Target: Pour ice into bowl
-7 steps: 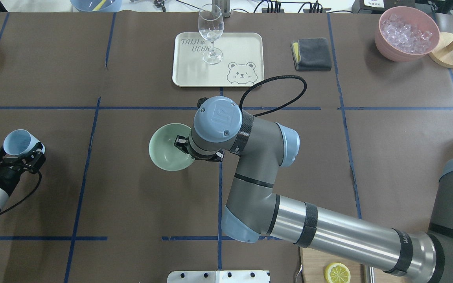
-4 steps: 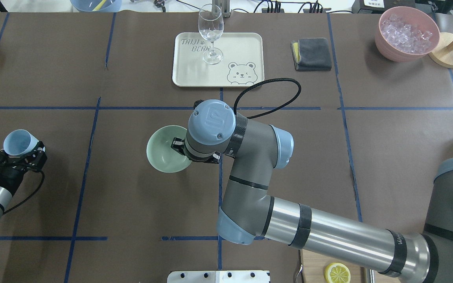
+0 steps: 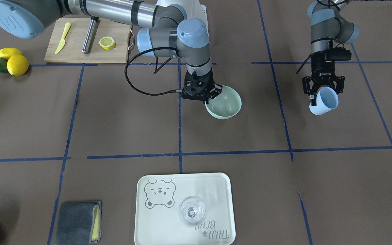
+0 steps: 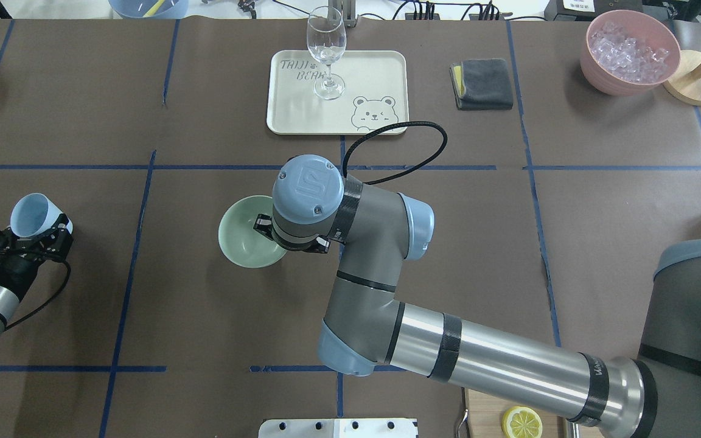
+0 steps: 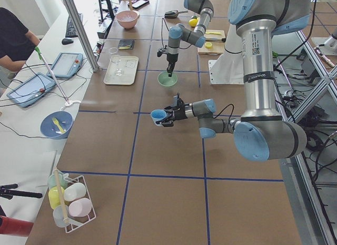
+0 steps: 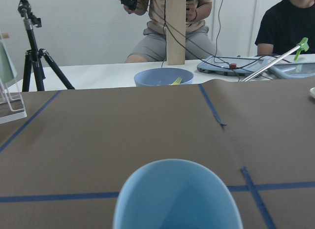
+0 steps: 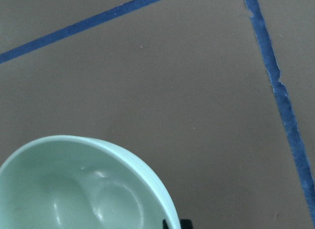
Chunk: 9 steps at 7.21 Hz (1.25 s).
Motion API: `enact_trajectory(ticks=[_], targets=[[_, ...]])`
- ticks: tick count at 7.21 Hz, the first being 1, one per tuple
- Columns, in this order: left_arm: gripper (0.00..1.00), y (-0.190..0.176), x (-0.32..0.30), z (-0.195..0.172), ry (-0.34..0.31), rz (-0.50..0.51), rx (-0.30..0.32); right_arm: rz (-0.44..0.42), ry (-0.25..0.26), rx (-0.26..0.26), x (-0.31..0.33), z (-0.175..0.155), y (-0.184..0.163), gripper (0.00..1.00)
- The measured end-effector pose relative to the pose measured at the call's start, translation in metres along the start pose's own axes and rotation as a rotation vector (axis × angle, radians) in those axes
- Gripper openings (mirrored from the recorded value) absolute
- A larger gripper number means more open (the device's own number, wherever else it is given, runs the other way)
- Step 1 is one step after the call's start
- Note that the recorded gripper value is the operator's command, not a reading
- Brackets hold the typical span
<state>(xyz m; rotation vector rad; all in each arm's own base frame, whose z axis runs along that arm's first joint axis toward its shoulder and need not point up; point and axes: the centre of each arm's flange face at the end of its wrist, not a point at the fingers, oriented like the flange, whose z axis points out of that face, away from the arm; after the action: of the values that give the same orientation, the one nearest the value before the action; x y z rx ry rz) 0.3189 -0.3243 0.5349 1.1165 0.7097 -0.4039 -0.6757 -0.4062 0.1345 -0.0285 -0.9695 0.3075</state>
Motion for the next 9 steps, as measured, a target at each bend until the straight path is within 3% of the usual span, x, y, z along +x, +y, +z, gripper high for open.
enact_trajectory(ticks=[3, 5, 7, 9], targets=[[0.0, -0.02, 0.035, -0.005, 0.053, -0.043, 0.021, 0.01, -0.032, 0.003, -0.002, -0.018, -0.008, 1.0], [0.0, -0.027, 0.076, 0.001, 0.096, -0.083, 0.037, 0.029, -0.057, -0.004, 0.036, -0.046, -0.036, 1.0], [0.0, -0.034, 0.129, 0.004, 0.141, 0.005, 0.055, 0.026, -0.066, -0.016, 0.108, -0.072, -0.062, 1.0], [0.0, -0.039, 0.181, 0.009, 0.128, 0.119, 0.046, -0.039, -0.059, -0.014, 0.168, -0.088, -0.068, 1.0]])
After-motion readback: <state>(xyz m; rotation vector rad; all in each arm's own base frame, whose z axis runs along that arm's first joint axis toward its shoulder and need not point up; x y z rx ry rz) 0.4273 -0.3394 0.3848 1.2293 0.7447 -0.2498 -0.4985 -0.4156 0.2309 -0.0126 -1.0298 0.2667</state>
